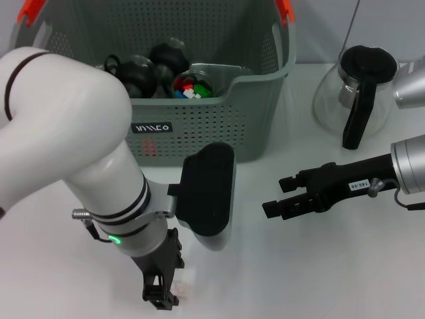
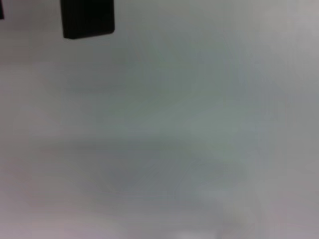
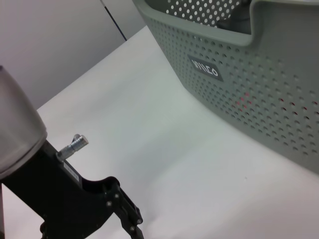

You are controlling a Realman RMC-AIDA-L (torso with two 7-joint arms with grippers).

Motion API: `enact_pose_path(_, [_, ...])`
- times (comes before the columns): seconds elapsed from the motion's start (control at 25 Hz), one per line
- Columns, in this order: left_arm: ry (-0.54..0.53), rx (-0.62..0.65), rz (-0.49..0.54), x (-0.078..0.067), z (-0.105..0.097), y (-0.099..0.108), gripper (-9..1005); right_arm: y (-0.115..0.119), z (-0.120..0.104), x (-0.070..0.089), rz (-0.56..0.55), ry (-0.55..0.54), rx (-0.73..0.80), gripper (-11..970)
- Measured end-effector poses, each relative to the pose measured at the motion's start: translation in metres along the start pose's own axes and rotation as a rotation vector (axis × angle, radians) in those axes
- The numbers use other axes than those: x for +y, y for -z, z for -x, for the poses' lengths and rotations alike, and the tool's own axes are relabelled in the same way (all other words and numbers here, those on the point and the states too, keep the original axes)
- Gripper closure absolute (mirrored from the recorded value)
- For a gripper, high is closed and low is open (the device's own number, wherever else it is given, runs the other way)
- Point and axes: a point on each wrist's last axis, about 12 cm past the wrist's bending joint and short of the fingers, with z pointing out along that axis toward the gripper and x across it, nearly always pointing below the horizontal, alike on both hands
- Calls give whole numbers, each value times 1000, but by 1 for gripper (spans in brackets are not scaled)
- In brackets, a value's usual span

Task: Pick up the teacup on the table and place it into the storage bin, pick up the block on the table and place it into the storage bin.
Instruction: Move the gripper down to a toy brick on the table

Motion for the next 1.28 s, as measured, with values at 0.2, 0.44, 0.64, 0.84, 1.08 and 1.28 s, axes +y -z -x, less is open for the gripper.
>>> enact_pose_path(0.2, [-4, 2, -3, -1, 1, -2, 421, 0, 0, 0, 0, -1, -1, 32])
enact_pose_path(0.44, [2, -2, -2, -2, 1, -3, 424, 0, 0, 0, -1, 0, -2, 32])
enact_pose_path(0.64, [10, -6, 2, -1, 1, -5, 458, 0, 0, 0, -1, 0, -2, 32])
enact_pose_path(0.84, [4, -4, 4, -2, 2, -7, 533, 0, 0, 0, -1, 0, -2, 31])
enact_pose_path(1.08, [5, 0, 1, -4, 2, -8, 565, 0, -1, 0, -1, -1, -3, 31])
enact_pose_path(1.28, [7, 2, 0, -4, 2, -8, 584, 0, -1, 0, -1, -1, -3, 31])
